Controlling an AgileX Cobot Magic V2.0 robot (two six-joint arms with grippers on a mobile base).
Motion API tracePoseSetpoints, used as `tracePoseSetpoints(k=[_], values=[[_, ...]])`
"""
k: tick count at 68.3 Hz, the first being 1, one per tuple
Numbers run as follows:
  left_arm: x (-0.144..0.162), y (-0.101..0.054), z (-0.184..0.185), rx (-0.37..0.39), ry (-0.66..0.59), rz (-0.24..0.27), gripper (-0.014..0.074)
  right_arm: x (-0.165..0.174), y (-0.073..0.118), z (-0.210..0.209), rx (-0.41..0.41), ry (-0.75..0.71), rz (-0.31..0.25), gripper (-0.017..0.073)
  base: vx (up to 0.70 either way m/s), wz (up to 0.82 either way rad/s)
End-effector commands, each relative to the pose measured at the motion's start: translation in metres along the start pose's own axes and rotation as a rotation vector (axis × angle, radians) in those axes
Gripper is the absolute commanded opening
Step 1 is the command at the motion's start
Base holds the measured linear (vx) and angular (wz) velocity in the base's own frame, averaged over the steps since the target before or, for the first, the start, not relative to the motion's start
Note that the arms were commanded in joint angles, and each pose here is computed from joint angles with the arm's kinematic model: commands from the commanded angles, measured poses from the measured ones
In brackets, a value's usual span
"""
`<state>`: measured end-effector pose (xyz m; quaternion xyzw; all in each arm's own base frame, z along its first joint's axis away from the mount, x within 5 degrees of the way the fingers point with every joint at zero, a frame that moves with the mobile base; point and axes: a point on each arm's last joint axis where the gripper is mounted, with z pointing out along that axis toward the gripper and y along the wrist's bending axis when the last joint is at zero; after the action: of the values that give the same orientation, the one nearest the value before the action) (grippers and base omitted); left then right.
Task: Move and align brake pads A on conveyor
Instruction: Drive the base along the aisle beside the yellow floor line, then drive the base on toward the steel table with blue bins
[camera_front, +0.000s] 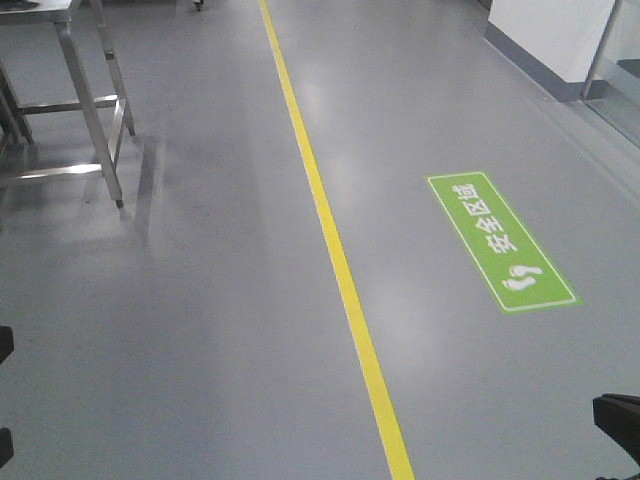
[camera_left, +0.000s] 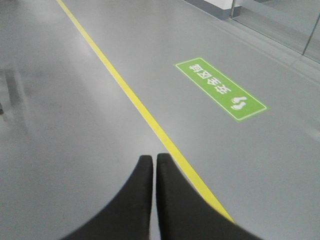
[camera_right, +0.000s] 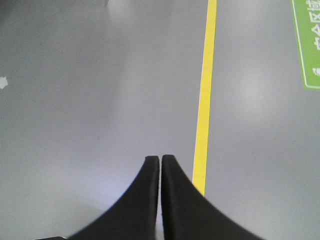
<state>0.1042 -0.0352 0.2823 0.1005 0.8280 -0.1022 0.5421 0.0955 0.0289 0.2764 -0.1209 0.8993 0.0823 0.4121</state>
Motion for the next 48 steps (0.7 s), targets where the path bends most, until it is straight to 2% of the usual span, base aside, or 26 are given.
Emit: tracePoseSetpoints(k=[1,48], values=[[-0.0140,-0.0027,-0.0026,0.024,-0.089,0.002,-0.0006,-0.0115,0.0000,-0.0047,0.004,-0.077,-0.003,-0.0008,0.61,0.03],[-0.0140,-0.0027,-0.0026,0.024,-0.089,0.002,-0.0006,-0.0115,0.0000,-0.0047,0.004,-0.077,-0.003,-0.0008,0.61,0.03]])
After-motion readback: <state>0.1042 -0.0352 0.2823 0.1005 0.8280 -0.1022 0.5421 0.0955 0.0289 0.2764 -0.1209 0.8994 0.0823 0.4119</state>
